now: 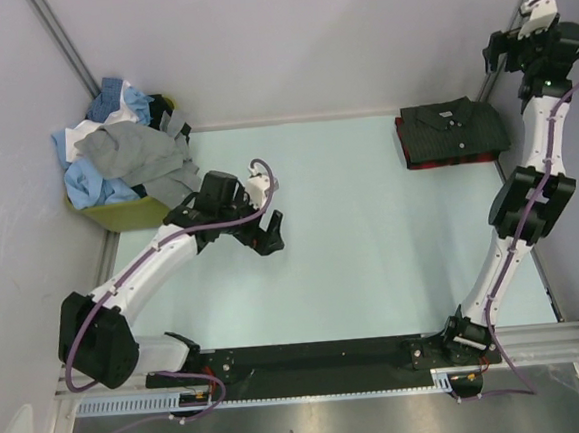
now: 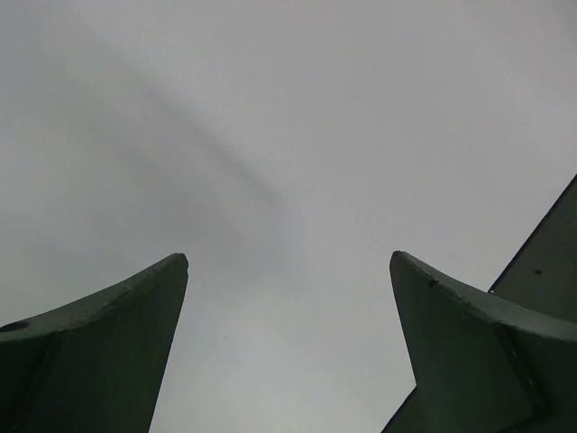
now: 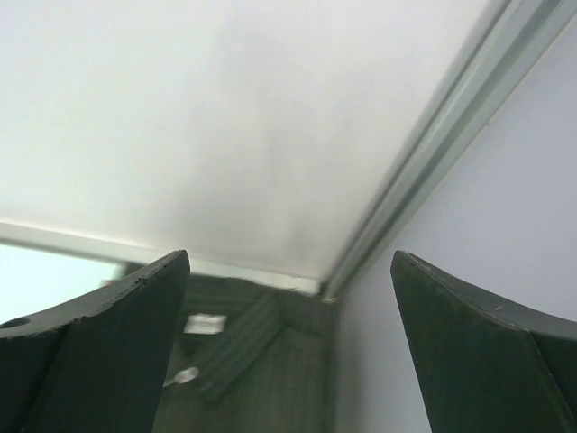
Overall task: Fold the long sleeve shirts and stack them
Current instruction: Neatly place the folded shirt to the corner
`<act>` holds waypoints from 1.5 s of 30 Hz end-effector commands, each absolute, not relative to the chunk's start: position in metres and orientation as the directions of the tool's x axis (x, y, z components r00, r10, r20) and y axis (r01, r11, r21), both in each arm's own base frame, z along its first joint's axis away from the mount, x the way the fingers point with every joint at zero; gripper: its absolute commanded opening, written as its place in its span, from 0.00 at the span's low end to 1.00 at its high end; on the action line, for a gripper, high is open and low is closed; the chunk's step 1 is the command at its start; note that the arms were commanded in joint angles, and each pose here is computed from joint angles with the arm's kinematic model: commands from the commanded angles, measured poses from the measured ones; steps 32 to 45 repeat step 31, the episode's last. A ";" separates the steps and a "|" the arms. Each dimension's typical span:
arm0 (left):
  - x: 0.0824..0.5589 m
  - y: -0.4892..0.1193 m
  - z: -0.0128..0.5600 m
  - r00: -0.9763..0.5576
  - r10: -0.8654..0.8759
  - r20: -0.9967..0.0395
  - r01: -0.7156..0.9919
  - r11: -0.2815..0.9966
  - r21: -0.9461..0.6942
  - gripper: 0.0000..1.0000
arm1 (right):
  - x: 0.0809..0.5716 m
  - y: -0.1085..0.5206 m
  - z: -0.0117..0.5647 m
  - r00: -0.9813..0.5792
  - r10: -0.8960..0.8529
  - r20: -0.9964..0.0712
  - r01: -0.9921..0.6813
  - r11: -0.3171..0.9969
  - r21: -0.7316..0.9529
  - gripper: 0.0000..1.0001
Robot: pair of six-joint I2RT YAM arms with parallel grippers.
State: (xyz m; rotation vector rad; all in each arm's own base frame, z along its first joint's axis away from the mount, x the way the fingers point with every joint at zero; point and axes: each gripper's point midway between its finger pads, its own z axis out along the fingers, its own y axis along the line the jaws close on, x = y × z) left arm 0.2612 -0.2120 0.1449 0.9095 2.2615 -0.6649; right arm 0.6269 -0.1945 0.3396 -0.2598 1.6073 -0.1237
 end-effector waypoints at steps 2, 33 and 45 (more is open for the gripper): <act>0.283 -0.223 0.199 -0.508 0.328 -0.797 0.746 0.629 -0.217 1.00 | 0.559 -0.144 0.394 -0.132 -0.033 -0.991 -0.210 0.978 -0.005 1.00; 0.294 -0.157 0.162 -0.612 0.390 -0.688 0.583 0.810 -0.059 1.00 | 0.309 0.062 0.202 -0.650 -0.108 -0.752 -0.414 0.880 0.232 1.00; 0.294 -0.157 0.162 -0.612 0.390 -0.688 0.583 0.810 -0.059 1.00 | 0.309 0.062 0.202 -0.650 -0.108 -0.752 -0.414 0.880 0.232 1.00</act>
